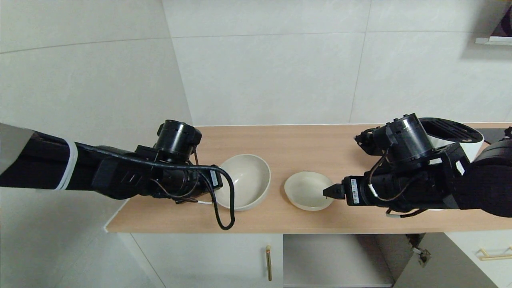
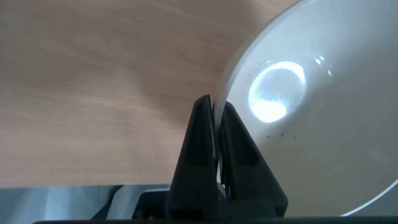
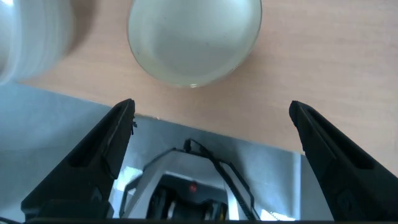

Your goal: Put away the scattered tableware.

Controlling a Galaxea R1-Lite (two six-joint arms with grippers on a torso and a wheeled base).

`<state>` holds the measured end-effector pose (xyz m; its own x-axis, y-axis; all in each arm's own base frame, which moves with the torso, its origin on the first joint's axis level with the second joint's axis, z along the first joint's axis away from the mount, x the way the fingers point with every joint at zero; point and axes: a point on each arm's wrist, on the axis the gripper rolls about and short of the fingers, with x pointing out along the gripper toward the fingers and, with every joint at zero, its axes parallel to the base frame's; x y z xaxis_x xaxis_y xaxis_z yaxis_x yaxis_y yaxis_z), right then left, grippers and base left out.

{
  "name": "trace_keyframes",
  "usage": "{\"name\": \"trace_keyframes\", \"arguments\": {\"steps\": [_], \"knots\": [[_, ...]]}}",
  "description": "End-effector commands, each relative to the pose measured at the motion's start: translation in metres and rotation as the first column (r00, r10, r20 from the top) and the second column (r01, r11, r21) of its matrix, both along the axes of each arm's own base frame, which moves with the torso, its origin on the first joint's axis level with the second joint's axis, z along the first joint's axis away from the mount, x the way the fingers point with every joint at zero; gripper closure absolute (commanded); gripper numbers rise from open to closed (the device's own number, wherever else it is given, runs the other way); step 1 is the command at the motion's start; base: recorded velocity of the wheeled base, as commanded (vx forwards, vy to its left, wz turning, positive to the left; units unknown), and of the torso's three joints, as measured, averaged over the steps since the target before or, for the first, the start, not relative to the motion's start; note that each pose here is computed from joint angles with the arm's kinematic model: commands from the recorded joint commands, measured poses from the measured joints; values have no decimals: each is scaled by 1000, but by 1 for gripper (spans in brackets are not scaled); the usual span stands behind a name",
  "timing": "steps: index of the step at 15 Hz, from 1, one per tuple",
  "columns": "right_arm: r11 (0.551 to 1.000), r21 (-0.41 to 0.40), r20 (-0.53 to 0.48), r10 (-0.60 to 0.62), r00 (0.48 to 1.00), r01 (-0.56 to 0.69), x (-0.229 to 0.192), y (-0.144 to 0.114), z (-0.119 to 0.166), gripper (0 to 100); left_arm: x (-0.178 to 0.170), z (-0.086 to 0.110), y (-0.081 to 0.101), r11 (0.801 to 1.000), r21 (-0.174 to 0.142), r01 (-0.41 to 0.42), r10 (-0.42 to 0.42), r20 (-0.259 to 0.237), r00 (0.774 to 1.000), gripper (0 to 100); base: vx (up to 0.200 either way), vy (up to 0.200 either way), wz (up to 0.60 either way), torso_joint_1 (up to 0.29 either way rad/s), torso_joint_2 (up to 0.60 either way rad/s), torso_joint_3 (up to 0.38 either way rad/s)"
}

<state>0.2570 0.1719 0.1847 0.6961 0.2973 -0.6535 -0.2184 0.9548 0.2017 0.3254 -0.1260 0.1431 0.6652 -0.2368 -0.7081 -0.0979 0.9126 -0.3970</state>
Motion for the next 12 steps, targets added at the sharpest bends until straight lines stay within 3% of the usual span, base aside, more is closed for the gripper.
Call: {"name": "trace_keyframes", "arguments": {"steps": [1, 3, 4, 7, 12], "knots": [[1000, 6, 5, -1, 1000, 1, -1, 0, 3, 0, -10, 16, 4, 1000, -17, 2, -1, 38, 999, 100, 0, 0, 0, 0, 0, 0], [1000, 3, 3, -2, 1000, 2, 0, 0, 2, 0, -18, 26, 7, 1000, -22, 6, -5, 65, 998, 100, 0, 0, 0, 0, 0, 0], [1000, -6, 10, -16, 1000, 16, 1, 0, 2, 0, -29, 41, 14, 1000, -26, 10, -7, 108, 994, 100, 0, 0, 0, 0, 0, 0], [999, -15, 24, -33, 999, 34, 5, 2, 3, 0, -56, 75, 40, 1000, 18, 22, -26, 233, 972, 100, 0, 0, 0, 0, 0, 0], [994, -73, 23, -86, 996, 87, 26, 15, -12, 0, -65, 85, 43, 1000, 11, 21, -23, 261, 965, 100, 0, 0, 0, 0, 0, 0]]}}
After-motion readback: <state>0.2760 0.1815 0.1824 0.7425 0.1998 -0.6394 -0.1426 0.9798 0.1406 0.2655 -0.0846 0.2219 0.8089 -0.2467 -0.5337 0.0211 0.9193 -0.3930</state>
